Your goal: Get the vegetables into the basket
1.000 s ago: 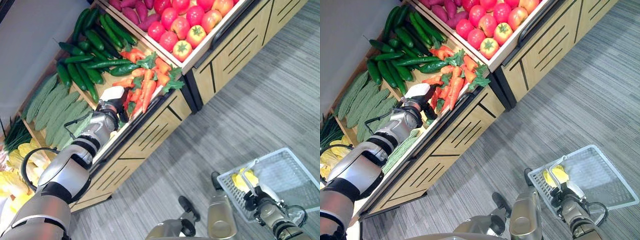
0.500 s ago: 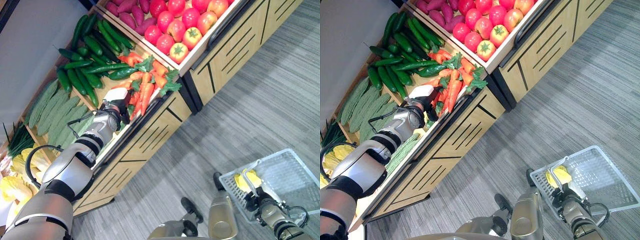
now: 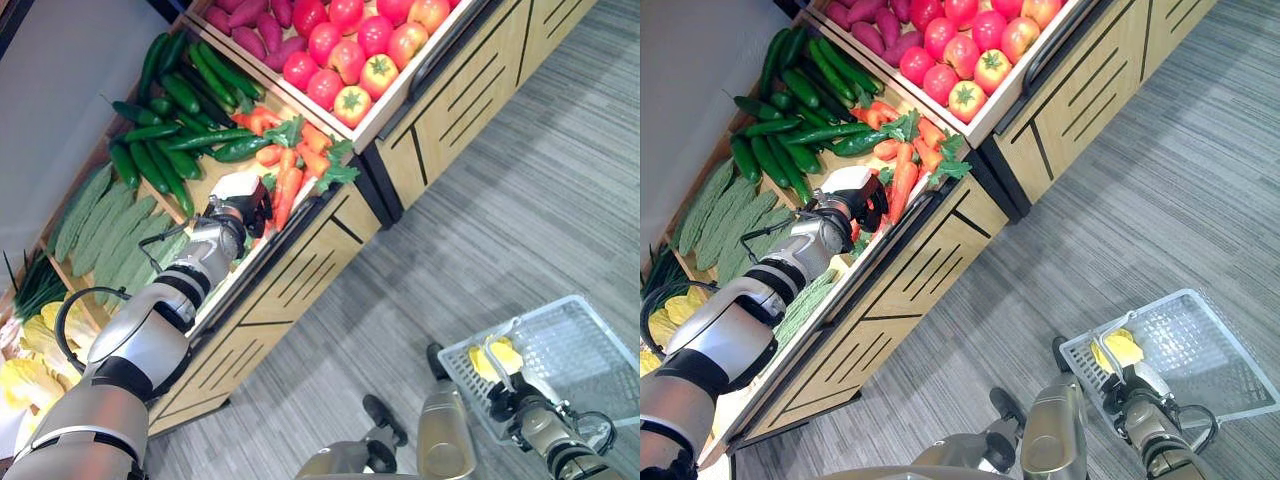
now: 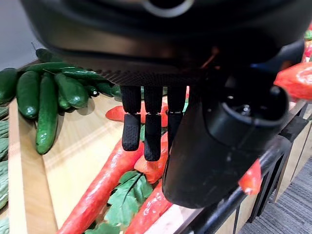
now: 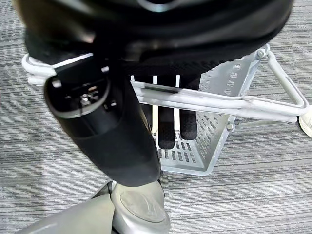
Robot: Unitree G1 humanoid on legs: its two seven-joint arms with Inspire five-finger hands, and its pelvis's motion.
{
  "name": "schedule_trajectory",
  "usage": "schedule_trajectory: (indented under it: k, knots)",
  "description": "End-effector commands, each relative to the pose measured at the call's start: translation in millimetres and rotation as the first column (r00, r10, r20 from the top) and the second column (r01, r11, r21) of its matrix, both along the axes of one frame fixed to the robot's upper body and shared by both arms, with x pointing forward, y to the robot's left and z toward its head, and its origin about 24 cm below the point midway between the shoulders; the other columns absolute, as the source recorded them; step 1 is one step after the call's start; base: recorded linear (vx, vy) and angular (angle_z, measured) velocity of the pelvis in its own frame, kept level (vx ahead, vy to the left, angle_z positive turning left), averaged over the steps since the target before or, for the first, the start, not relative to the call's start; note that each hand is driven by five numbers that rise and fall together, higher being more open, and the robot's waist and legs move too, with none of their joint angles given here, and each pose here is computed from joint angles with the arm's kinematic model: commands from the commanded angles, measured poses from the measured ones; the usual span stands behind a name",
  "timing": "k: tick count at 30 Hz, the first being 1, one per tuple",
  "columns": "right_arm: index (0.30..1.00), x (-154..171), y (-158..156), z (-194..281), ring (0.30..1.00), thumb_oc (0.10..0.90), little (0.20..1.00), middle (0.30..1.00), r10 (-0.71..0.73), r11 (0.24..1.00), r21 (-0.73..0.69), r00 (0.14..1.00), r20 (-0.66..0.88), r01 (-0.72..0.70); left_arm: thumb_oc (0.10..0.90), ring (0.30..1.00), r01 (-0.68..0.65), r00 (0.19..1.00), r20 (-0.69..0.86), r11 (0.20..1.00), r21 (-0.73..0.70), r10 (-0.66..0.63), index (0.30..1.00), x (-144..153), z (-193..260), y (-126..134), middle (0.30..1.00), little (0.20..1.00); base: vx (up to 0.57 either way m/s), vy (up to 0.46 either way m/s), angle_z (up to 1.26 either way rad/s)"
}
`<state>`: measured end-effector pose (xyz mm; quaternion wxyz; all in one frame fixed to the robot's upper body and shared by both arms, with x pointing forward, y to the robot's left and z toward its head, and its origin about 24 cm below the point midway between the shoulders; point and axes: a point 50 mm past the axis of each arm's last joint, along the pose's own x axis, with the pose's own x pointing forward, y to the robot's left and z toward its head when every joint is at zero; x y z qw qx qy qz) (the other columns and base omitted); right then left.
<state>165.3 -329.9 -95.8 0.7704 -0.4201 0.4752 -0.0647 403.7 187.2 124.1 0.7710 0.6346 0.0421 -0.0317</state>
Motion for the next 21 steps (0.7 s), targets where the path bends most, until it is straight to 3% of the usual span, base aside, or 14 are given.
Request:
schedule_trajectory:
  k: [1, 2, 12, 21]
  knots:
    - [0.3, -29, 12, -20, 0.3, 0.4, 0.3, 0.3, 0.006, 0.998, 0.059, 0.995, -0.101, 0.0, 0.465, 0.391, -0.164, 0.978, 0.133, 0.986, -0.009, 0.163, 0.391, 8, 42, 36, 0.391, 0.391, 0.0, 0.0, 0.0]
    - [0.3, -29, 12, -20, 0.3, 0.4, 0.3, 0.3, 0.004, 0.998, 0.06, 0.995, -0.1, 0.002, 0.9, 1.0, -0.162, 0.977, 0.137, 0.987, -0.005, 0.161, 1.0, 9, 43, 34, 1.0, 1.0, 0.0, 0.0, 0.0]
    - [0.3, -27, 11, -18, 0.3, 0.4, 0.3, 0.3, 0.002, 0.998, 0.059, 0.996, -0.086, 0.003, 0.9, 1.0, -0.157, 0.977, 0.145, 0.988, -0.002, 0.156, 1.0, 10, 45, 29, 1.0, 1.0, 0.0, 0.0, 0.0]
    - [0.3, -22, 14, -18, 0.3, 0.4, 0.3, 0.3, 0.019, 0.998, 0.064, 0.997, -0.07, -0.015, 0.9, 1.0, -0.16, 0.98, 0.142, 0.979, 0.127, 0.141, 1.0, 16, 53, 15, 1.0, 1.0, 0.0, 0.003, 0.03]
